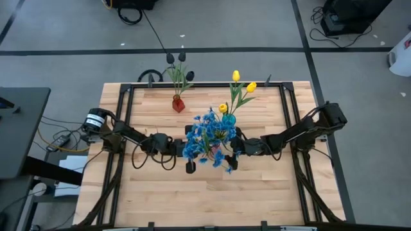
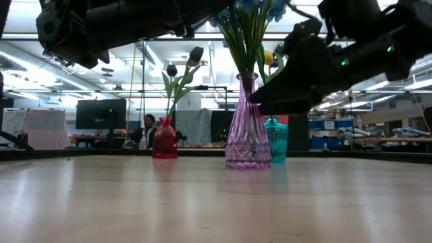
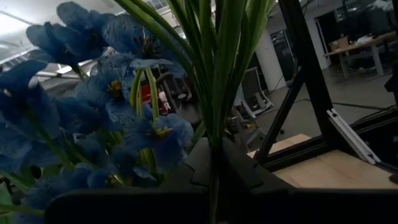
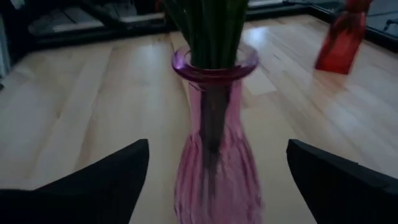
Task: Sort flowers into vase by color
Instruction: Put the blue flowers into the violet vase
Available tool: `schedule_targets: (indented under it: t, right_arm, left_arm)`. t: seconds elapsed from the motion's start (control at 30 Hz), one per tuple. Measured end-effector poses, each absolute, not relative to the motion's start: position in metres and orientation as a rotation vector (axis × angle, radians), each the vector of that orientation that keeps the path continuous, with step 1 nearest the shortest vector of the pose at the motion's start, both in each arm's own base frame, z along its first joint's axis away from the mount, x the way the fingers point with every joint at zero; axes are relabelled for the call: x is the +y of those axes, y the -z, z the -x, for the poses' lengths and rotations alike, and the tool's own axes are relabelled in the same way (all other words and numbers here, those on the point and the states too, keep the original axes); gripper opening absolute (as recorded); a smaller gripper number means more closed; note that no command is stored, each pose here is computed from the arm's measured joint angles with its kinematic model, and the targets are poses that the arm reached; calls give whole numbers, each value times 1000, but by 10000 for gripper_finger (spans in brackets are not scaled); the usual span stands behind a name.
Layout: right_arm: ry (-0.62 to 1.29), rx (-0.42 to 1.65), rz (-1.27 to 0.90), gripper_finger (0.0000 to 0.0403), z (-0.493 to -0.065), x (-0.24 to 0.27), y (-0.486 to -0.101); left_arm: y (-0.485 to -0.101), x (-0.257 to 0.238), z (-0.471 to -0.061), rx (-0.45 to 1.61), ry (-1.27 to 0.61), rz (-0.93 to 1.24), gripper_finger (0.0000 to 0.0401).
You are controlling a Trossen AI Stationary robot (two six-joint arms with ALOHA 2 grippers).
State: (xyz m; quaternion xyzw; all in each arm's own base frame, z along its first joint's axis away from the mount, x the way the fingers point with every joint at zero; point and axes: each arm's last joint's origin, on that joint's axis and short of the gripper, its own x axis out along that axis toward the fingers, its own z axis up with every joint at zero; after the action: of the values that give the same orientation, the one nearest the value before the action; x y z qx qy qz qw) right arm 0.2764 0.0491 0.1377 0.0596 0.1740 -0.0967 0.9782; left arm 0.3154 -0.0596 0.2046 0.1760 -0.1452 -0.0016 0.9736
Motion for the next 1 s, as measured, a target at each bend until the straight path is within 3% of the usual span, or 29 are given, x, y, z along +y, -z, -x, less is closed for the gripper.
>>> schedule_targets:
  t: [0.27,0.67,1.0]
  right_arm:
    - [221,291,-110,382,-290,47,-105]
    - [263,301,-130,288,-302,41,-83]
    - [257,306,-134,312,-303,42,-84]
  left_arm:
    - [-202,-59,-317,-249,-6,-325,17]
    - [-202,-57,-318,-229,-83,-282,17]
    - [-205,-56,-321,-213,-146,-227,17]
